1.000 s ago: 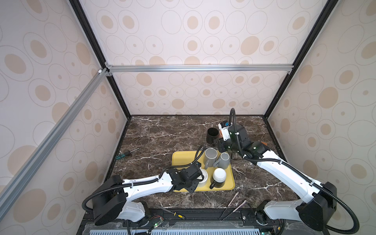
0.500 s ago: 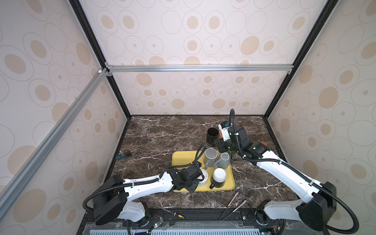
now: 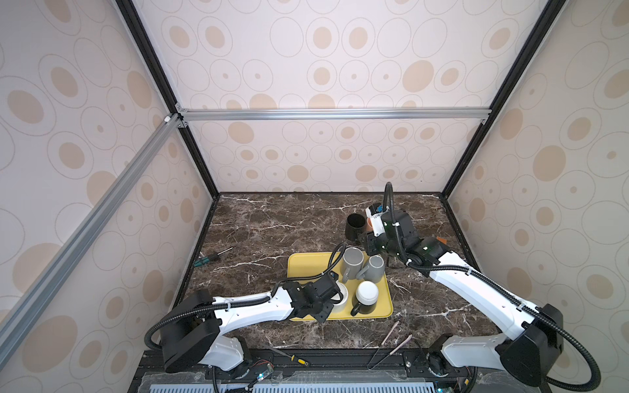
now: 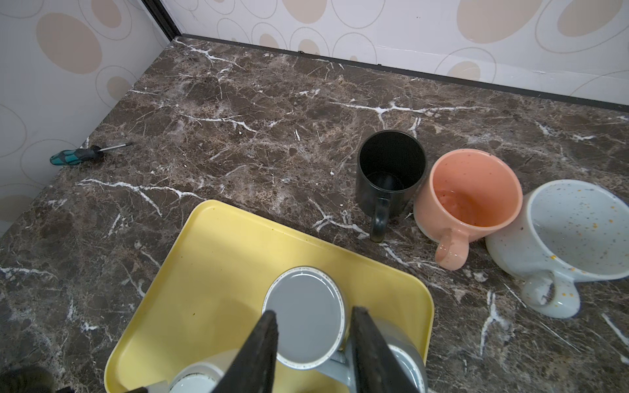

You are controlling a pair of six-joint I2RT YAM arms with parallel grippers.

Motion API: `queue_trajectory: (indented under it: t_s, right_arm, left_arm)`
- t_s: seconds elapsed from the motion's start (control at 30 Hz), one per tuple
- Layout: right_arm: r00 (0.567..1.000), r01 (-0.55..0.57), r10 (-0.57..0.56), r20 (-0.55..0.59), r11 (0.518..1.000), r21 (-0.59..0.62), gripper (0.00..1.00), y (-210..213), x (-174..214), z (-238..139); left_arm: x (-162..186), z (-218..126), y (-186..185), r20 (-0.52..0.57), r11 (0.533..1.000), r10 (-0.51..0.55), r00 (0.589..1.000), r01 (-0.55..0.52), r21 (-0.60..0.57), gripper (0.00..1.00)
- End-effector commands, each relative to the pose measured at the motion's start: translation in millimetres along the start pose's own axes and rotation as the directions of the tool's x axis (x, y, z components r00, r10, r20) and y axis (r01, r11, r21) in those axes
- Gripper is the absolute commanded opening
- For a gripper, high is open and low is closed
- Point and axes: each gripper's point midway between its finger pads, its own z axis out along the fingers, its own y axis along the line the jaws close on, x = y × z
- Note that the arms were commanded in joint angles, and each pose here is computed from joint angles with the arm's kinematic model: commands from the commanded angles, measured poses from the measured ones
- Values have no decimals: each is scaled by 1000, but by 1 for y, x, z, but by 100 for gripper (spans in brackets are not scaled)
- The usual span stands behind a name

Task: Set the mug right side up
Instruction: 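Lower the left gripper and close it on the white mug's base, then lift the white mug and raise it toward the right gripper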

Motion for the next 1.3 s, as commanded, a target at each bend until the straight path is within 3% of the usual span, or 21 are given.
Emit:
queue_trajectory:
  t_s: [0.0,0.3,0.37,0.73,0.9,1.1,1.27]
  right_arm:
    - [1000,-4,4,-1,1000,5,38,-2,4,-2]
    - [1000,-24,23,-18,999,-32,38,5,5,4]
    - [999,-29,28,-32,999,-42,38,8,7,6]
    - [999,-47,46,-19,997,-56,37,10,1,-2]
    - [999,-38,38,0,998,-50,37,10,-8,-11]
    - [994,-74,82,66,991,-112,37,20,-29,-30]
    - [982,-84,113,150,979,-185,37,30,-47,-58]
  left_arm:
    - [-16,-6,1,44,1000,2,999,-2,-9,27]
    - [-17,-10,-4,45,1000,11,999,-12,22,9]
    - [-16,-12,-4,37,1000,17,999,-18,24,0]
    - [-15,-46,-5,46,997,45,998,-48,59,0]
    - [-39,-84,0,151,998,15,988,-25,63,0]
    - [-87,-133,19,339,992,-108,934,80,96,0]
    - [-134,-164,35,514,971,-228,827,152,186,0]
